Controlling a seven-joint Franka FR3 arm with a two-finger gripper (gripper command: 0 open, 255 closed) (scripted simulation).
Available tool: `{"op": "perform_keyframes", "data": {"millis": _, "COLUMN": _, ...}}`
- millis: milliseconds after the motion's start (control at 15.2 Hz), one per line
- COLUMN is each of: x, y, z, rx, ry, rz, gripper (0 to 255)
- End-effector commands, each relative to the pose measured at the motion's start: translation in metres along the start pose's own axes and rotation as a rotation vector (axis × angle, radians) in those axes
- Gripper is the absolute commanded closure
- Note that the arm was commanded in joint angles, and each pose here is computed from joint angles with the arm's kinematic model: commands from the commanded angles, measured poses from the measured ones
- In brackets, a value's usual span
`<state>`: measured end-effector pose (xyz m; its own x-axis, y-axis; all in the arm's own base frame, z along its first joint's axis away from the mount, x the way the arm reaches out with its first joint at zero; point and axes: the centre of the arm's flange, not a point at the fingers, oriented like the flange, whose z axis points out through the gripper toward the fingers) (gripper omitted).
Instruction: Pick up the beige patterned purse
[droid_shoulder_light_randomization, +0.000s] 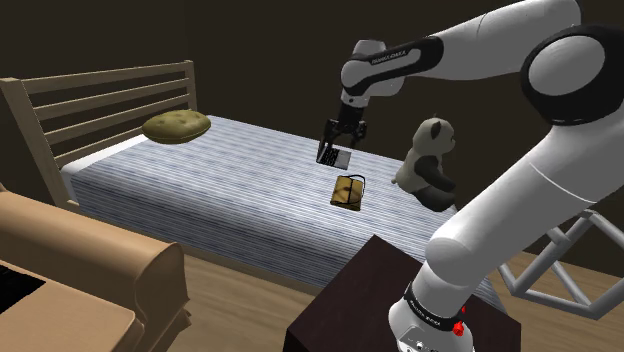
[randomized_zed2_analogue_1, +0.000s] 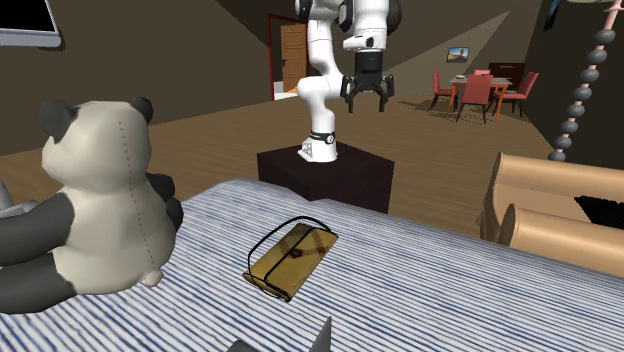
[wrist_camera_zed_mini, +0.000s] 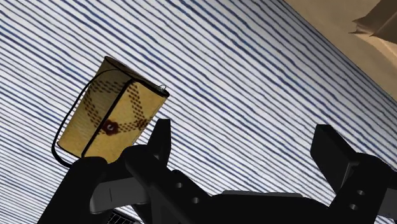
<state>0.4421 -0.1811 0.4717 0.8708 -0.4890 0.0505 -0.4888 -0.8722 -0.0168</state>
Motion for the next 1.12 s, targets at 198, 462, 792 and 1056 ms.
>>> {"op": "perform_keyframes", "data": {"millis": 198, "x": 0.039, "y": 0.042, "z": 0.043, "rx": 0.0, "ry": -0.013, "rz": 0.101, "gripper": 0}}
{"op": "perform_keyframes", "data": {"millis": 462, "x": 0.066, "y": 0.076, "z": 0.075, "rx": 0.001, "ry": -0.024, "rz": 0.18, "gripper": 0}}
{"op": "perform_keyframes", "data": {"millis": 792, "x": 0.094, "y": 0.121, "z": 0.116, "rx": 0.002, "ry": -0.037, "rz": 0.28, "gripper": 0}}
{"op": "perform_keyframes", "data": {"millis": 1056, "x": 0.113, "y": 0.159, "z": 0.149, "rx": 0.003, "ry": -0.048, "rz": 0.36, "gripper": 0}}
